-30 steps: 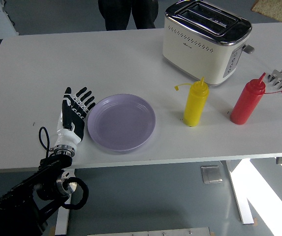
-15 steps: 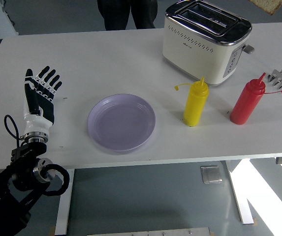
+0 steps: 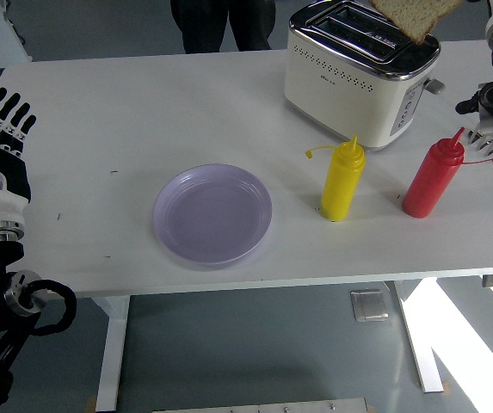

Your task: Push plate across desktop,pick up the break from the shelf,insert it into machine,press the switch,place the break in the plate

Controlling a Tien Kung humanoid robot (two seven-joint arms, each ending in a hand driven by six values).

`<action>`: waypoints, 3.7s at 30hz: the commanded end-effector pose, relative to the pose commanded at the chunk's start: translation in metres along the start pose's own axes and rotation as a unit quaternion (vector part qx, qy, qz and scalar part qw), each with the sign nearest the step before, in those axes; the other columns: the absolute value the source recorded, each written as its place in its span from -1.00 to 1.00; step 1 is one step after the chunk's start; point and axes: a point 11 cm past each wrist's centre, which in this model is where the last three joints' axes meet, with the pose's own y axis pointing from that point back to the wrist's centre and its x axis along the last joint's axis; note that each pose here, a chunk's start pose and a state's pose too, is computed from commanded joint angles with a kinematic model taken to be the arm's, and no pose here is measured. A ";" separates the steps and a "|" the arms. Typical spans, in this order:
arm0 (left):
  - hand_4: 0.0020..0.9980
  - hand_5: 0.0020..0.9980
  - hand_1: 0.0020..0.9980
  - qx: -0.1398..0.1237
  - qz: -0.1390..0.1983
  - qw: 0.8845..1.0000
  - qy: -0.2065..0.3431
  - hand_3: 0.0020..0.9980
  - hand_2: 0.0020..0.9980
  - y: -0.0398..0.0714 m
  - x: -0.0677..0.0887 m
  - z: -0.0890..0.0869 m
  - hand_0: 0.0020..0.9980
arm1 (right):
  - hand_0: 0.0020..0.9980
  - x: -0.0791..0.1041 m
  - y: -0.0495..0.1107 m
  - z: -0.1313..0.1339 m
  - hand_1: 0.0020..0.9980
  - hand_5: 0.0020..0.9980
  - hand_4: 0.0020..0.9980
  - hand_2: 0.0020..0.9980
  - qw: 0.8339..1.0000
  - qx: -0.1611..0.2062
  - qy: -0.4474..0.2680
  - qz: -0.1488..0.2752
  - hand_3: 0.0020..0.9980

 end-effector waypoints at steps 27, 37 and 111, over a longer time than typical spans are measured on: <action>0.31 0.98 0.49 0.045 0.066 0.981 0.175 0.39 0.44 0.001 0.031 0.006 0.61 | -0.01 -0.049 -0.026 -0.001 -0.04 -1.00 -0.73 -0.03 0.998 -0.013 0.066 -0.003 -0.09; 0.33 0.96 0.49 0.045 0.066 0.980 0.181 0.39 0.44 0.000 0.030 0.007 0.61 | -0.02 -0.061 -0.027 0.009 -0.04 -1.00 -0.73 -0.03 0.994 -0.026 0.106 0.000 -0.09; 0.35 0.99 0.49 0.109 0.065 0.950 0.287 0.40 0.44 0.004 0.020 -0.012 0.60 | 0.39 -0.113 -0.019 0.025 0.50 -0.61 0.33 0.58 0.976 -0.027 0.186 -0.109 0.50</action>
